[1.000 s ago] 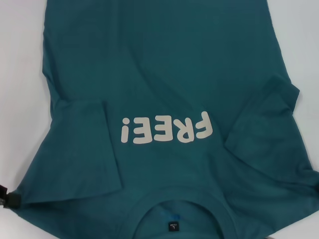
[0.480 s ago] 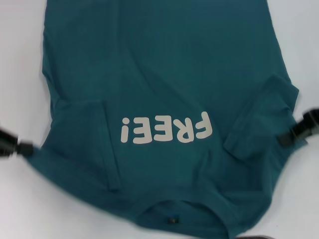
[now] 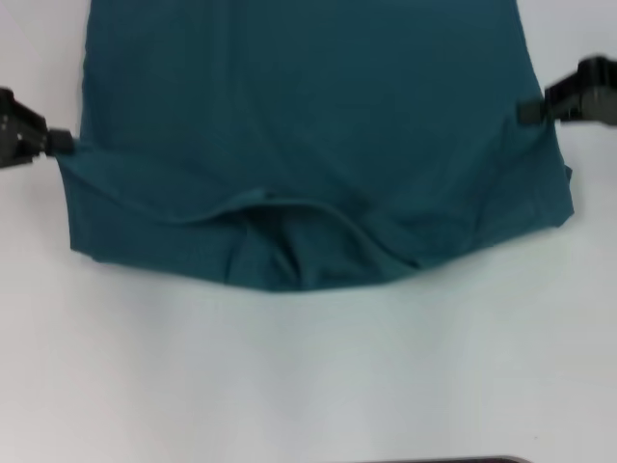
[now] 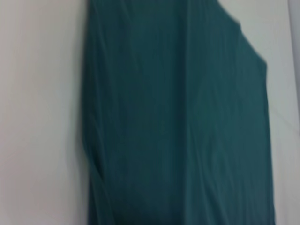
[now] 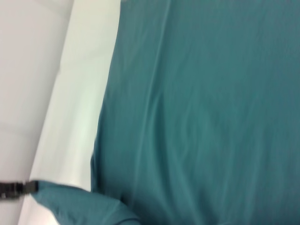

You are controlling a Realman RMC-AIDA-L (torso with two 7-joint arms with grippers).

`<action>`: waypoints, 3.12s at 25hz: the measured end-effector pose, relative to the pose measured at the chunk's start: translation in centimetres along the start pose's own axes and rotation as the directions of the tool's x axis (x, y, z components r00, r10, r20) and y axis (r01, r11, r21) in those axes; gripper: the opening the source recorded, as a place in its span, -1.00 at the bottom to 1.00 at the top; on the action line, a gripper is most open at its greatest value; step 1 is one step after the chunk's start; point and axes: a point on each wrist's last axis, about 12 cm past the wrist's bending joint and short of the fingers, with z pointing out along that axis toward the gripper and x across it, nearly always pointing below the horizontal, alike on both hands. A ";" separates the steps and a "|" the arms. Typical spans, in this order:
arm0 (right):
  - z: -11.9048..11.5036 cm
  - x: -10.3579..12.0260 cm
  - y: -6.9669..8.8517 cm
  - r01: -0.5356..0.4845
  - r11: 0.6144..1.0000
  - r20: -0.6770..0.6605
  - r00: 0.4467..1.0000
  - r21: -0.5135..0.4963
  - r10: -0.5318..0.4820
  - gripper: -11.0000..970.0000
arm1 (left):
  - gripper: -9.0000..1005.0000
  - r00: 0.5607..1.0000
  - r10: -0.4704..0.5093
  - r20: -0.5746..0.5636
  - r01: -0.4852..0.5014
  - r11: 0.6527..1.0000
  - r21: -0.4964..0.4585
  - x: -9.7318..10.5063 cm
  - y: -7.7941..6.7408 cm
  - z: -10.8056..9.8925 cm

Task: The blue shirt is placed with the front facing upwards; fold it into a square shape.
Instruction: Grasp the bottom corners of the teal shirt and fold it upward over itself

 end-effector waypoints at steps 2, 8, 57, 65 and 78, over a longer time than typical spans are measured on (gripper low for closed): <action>-0.2 -0.8 -0.2 -0.002 1.000 0.077 0.997 0.009 0.002 -0.94 | -0.98 0.998 -0.014 0.066 0.015 1.000 -0.017 -1.0 0.2 0.2; 1.2 -2.4 -0.2 0.032 0.999 0.201 0.979 0.031 -0.038 -0.94 | -0.98 0.973 -0.023 0.230 0.024 1.000 -0.005 -2.9 0.0 0.9; 7.1 -8.5 -0.1 0.154 0.858 0.340 0.873 0.490 -0.351 -0.94 | -0.98 0.850 0.234 0.473 -0.153 0.967 -0.204 -8.8 -5.9 8.7; 7.0 -8.6 -0.3 0.141 0.855 0.354 0.868 0.499 -0.349 -0.94 | -0.97 0.847 0.239 0.475 -0.151 0.965 -0.215 -9.0 -5.8 8.6; 7.6 -8.6 -0.4 0.145 0.842 0.354 0.860 0.520 -0.367 -0.94 | -0.97 0.840 0.296 0.454 -0.190 0.945 -0.265 -9.1 -6.1 9.1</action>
